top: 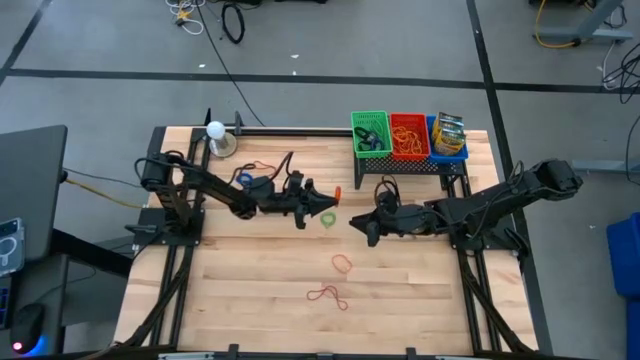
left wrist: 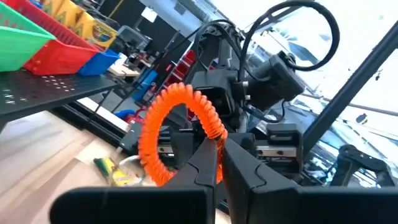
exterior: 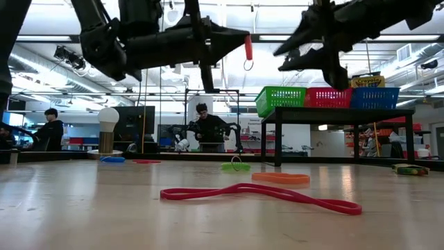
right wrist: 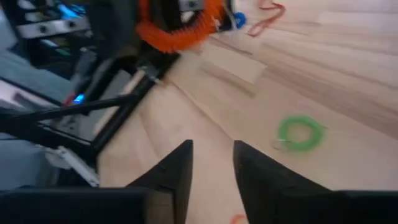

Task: Pick & Place Office Desk Supplies
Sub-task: Put the orange spring keychain into the green bin

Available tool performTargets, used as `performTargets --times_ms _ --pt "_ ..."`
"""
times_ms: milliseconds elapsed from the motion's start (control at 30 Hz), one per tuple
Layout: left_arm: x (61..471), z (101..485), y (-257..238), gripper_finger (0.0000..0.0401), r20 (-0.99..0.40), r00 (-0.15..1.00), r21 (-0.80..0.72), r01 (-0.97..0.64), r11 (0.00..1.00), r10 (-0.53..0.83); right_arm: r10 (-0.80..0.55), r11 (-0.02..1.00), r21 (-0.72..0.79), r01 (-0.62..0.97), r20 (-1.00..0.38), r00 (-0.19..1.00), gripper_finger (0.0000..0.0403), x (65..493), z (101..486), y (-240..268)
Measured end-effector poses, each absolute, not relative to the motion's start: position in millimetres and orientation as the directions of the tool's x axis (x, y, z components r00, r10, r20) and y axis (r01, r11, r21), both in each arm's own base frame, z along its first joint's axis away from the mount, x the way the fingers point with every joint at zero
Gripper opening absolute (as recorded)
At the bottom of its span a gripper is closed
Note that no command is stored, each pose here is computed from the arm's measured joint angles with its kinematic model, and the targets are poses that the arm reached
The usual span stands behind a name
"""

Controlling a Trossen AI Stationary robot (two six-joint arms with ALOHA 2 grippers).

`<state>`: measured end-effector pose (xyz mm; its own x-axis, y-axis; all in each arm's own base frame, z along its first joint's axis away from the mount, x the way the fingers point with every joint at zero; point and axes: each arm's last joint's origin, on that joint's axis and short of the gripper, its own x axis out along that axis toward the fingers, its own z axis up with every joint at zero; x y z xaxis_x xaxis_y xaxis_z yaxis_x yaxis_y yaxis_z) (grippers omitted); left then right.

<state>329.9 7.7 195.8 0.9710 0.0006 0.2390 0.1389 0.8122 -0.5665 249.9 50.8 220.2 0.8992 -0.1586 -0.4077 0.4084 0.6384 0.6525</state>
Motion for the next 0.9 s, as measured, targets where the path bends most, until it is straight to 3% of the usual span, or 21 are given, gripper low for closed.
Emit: performTargets --times_ms 233,400,533,900 --pt "336 204 6 0.0014 0.268 0.961 -0.558 0.211 0.802 -0.066 -0.204 0.764 0.555 0.328 -0.275 0.94 0.0161 254 233 51" --pt "336 205 5 0.0014 0.271 0.958 -0.569 0.242 0.786 -0.099 -0.327 0.822 0.417 0.388 -0.212 0.921 0.0172 255 239 46" --pt "336 205 1 0.0014 0.27 0.955 -0.577 0.26 0.774 -0.12 -0.352 0.838 0.362 0.408 -0.212 0.912 0.0176 257 238 38" --pt "336 205 -11 0.0014 0.268 0.952 -0.587 0.282 0.759 -0.147 -0.178 0.91 0.348 0.225 -0.161 0.971 0.0176 264 245 18"
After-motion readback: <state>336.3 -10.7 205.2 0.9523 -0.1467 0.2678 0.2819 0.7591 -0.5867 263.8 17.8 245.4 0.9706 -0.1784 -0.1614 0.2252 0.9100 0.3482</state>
